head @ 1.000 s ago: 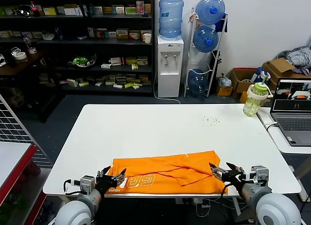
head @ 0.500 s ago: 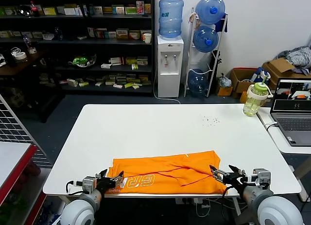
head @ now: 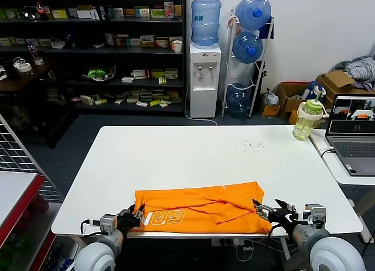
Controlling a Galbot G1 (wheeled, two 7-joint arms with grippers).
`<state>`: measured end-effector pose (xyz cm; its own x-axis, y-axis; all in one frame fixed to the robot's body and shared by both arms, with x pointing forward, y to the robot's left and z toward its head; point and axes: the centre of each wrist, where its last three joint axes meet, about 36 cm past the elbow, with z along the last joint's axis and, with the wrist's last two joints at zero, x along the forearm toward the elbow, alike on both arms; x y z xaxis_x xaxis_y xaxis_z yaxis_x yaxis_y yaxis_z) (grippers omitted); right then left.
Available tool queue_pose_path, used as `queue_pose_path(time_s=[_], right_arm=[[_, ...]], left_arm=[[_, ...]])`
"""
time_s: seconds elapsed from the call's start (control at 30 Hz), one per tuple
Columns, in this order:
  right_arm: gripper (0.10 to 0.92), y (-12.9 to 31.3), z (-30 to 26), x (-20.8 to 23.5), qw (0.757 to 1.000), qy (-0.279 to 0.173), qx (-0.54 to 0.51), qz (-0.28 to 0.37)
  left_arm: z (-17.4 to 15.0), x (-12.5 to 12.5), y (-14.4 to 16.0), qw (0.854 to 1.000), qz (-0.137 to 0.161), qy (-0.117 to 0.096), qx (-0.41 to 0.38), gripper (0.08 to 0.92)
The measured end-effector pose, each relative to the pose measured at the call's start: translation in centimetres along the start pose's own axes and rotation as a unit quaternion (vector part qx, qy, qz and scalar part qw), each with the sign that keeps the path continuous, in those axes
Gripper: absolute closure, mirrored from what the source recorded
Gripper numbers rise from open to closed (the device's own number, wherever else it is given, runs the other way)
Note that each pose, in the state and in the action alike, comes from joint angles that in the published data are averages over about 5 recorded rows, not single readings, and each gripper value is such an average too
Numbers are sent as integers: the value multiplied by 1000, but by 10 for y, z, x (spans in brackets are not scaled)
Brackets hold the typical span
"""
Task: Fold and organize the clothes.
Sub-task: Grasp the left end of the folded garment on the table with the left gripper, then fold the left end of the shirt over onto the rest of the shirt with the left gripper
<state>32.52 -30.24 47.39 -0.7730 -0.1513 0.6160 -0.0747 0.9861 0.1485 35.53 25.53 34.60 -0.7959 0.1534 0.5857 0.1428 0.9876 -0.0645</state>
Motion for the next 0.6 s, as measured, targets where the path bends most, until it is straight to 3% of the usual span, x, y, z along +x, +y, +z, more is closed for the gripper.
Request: queue_pose_path(time_s=[0.17, 0.27, 0.4, 0.6], right_arm=[[200, 1, 1, -3, 1000, -2, -2, -1], [200, 3, 1, -6, 1000, -4, -4, -3], [200, 5, 0, -9, 1000, -7, -6, -6], [200, 9, -1, -17, 1000, -13, -8, -14]], left_arm=[[-9, 3, 3, 1000, -2, -9, 0, 832], [-17, 6, 8, 1000, -4, -17, -2, 875], [-27, 13, 28, 1000, -15, -22, -8, 879], [-48, 26, 82, 998, -54, -28, -28, 879]])
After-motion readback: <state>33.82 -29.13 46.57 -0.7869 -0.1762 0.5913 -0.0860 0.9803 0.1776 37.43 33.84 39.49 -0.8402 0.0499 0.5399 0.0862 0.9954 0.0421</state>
